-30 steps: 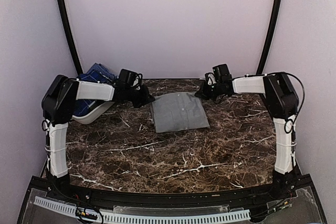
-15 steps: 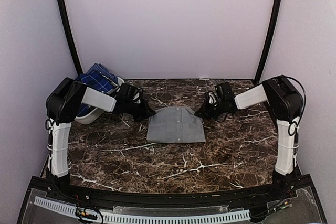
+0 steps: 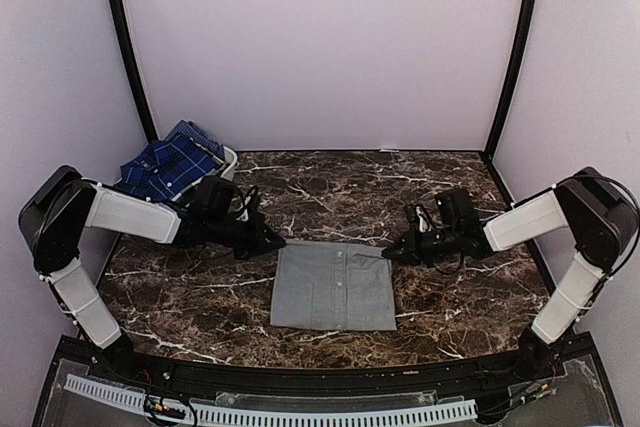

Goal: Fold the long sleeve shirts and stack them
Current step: Move the square-folded shirt to the center of the board, then smooth out the square-folded shirt at the center of the board.

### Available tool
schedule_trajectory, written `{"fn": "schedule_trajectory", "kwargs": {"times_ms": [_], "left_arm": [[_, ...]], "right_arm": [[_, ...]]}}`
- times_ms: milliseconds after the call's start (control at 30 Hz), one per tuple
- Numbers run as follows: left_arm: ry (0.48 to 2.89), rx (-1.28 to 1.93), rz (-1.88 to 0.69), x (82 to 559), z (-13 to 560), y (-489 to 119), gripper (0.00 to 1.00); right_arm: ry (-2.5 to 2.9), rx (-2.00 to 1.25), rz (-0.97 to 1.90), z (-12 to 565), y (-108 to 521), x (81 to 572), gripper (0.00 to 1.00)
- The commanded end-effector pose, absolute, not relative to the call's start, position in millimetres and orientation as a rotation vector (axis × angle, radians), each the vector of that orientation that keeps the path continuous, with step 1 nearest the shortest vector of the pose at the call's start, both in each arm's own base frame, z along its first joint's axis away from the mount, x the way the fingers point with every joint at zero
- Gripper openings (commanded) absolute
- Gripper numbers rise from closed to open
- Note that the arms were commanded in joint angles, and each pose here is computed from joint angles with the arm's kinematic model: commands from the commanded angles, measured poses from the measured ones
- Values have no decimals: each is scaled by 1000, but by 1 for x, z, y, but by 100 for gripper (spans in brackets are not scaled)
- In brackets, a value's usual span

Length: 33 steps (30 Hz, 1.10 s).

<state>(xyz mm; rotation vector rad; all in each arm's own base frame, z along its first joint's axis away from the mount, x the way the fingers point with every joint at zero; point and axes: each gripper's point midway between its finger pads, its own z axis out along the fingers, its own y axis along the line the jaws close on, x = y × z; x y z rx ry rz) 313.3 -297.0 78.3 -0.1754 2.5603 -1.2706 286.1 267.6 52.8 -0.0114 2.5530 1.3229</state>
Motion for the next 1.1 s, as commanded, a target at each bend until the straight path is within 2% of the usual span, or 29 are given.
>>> {"fn": "schedule_trajectory", "kwargs": {"times_ms": [0,200,267,333,400,433,500,567,633,767,867,1067], "left_arm": [[2526,-191,-1225,322,89,-289,0],[2518,-164,-1206,335,91,-295,0],[2523,-154,-1189,341,92,-297,2],[2518,-140,-1173,349,95,-300,7],[2520,-140,-1152,352,95,-299,27],[2523,-138,-1141,353,96,-298,44],[2515,-136,-1109,356,100,-294,56],[2506,-134,-1065,357,105,-289,59],[2498,-122,-1018,357,112,-283,59],[2521,-87,-992,345,115,-279,51],[2548,-56,-1016,330,113,-284,43],[2620,48,-1082,299,98,-304,37]], "right_arm": [[2506,-24,1263,67,263,294,0],[2495,-10,1210,72,261,306,1],[2485,6,1187,75,259,309,14],[2469,10,1162,81,256,312,32],[2453,0,1137,87,254,314,42],[2446,-9,1129,91,253,314,46],[2435,-28,1094,97,252,315,48],[2428,-59,1064,103,254,313,43],[2430,-106,1054,108,263,307,39],[2444,-215,1060,109,289,296,31],[2467,-271,1062,102,305,294,29],[2544,-199,1050,68,305,311,25]]}}
